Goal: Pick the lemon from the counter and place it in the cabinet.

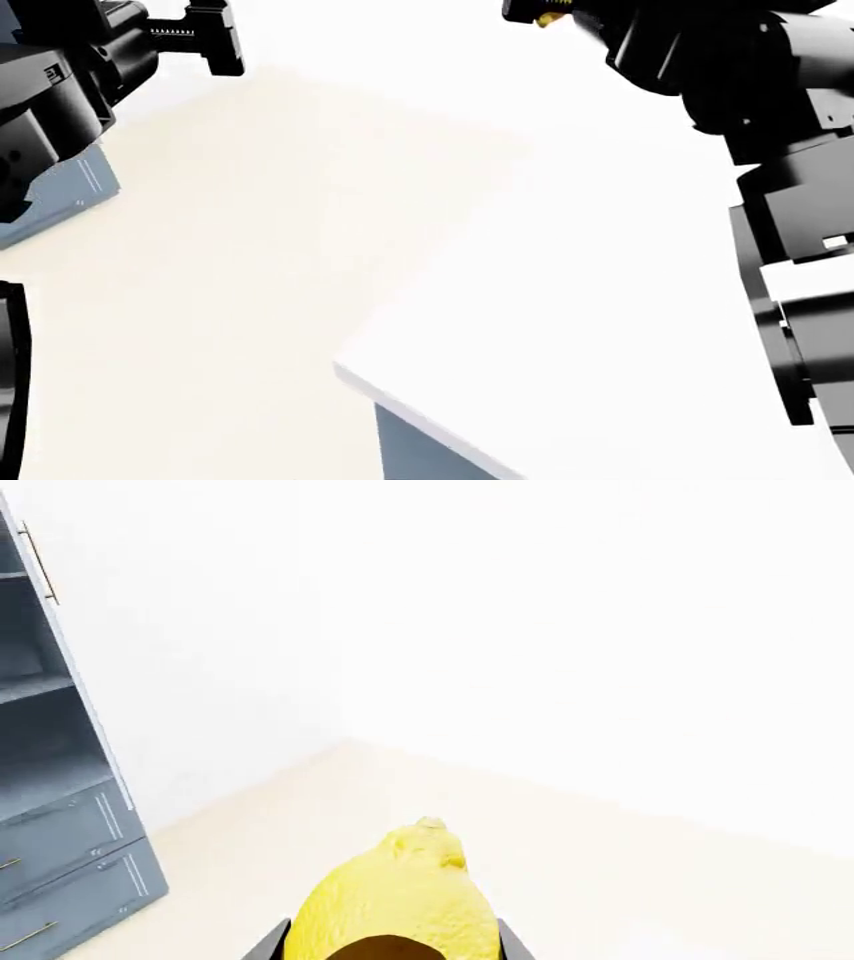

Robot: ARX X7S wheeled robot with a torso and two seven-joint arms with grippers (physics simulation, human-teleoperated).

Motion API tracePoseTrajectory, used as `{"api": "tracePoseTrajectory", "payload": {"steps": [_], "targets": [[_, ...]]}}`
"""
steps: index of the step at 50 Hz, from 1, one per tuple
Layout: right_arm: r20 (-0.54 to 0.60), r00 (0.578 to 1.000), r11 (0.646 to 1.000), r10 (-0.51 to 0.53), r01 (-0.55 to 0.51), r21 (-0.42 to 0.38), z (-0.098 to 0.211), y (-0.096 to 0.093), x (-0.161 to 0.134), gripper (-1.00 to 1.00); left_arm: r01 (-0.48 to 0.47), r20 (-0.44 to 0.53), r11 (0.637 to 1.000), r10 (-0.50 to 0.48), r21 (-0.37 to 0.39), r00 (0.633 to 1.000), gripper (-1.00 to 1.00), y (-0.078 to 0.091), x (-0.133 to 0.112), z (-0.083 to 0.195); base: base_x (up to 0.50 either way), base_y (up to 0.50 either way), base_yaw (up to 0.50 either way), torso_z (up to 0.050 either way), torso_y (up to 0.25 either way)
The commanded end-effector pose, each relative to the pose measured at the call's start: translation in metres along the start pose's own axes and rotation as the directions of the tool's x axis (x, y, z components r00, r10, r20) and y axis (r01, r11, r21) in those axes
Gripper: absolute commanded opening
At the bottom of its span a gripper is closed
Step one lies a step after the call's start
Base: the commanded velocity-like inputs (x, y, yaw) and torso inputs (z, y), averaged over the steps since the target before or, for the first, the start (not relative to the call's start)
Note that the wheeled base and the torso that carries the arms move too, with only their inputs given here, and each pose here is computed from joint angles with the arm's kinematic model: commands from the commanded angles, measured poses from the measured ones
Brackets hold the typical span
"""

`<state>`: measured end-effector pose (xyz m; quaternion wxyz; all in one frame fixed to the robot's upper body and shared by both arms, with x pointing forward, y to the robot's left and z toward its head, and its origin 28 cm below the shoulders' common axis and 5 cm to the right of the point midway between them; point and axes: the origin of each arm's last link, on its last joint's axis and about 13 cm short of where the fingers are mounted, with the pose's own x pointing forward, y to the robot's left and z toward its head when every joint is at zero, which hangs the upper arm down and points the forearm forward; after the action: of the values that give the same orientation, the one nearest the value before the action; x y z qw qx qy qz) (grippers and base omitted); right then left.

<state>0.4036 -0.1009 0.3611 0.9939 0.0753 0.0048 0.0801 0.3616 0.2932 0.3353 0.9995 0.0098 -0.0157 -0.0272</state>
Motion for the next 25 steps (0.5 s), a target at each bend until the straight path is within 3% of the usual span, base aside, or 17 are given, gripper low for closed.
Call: {"api": "tracePoseTrajectory", "payload": {"steps": [1,25], "targets": [[0.002,1.0,1.0,0.006,-0.006,-0.015,0.0002,-0.0003,-0.0024,-1.0,0.001,-0.001,1.0,-0.001,-0.002,1.0,1.0,-0.0002,0.0001,-0.0004,0.0,0.0,0.5,0.0,0.0],[-0.005,1.0,1.0,0.015,-0.015,-0.015,-0.0007,0.0,-0.0019,-1.0,0.003,-0.002,1.0,-0.003,-0.002,1.0,1.0,-0.0005,-0.0003,-0.0011,0.0,0.0,0.5,0.0,0.0]]}}
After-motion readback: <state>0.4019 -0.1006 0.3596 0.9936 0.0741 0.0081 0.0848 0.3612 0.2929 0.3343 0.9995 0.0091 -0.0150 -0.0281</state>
